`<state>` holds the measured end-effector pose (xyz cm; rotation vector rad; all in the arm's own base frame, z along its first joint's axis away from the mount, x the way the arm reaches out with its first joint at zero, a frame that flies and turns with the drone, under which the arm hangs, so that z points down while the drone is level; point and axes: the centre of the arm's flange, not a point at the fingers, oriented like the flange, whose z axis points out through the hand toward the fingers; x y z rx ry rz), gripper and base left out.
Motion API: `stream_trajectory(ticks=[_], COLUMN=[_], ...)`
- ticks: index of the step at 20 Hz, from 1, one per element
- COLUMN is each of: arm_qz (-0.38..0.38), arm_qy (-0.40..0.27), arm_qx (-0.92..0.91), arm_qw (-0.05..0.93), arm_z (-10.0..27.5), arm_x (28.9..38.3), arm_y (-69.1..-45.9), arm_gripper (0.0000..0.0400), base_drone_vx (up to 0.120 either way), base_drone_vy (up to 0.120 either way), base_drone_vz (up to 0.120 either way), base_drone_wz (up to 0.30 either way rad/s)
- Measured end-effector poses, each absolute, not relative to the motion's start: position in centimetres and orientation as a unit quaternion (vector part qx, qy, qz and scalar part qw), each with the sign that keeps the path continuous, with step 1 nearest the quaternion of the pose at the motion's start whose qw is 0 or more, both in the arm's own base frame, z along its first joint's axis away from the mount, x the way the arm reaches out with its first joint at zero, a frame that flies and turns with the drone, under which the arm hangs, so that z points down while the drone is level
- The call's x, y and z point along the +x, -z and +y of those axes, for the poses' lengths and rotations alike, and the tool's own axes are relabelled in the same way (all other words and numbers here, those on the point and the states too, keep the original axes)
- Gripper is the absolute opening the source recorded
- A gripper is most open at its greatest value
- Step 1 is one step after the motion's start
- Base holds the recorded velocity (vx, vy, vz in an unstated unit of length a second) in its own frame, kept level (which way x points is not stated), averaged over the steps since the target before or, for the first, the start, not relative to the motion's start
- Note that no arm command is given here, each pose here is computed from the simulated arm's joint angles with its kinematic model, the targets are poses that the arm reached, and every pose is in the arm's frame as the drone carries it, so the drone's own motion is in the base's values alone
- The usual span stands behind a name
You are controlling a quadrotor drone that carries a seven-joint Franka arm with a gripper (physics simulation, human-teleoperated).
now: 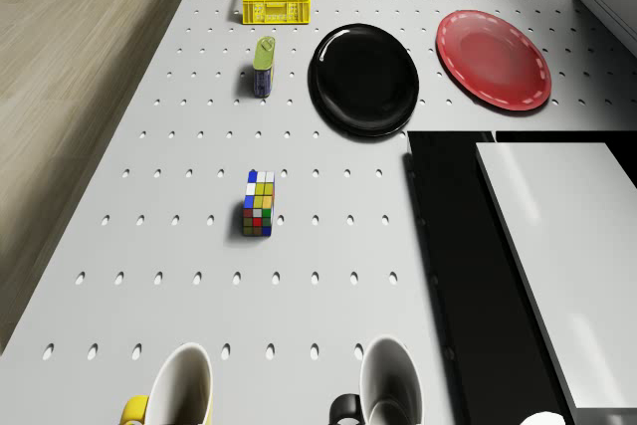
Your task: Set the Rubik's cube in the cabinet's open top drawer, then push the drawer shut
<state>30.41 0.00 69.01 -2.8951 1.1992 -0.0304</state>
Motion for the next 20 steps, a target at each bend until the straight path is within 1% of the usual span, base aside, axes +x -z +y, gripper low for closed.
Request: stream_trajectory(ticks=[20], arm_qz=[0.383], arm_qy=[0.018], arm_qx=[-0.924], arm_qw=[0.004], arm_z=[0.06], arm_x=[30.27], arm_y=[-69.13], arm_gripper=[0.04], base_drone_vx=[0.12], base_drone_vy=[0.12], base_drone_vz=[0.0], base_drone_wz=[0.0])
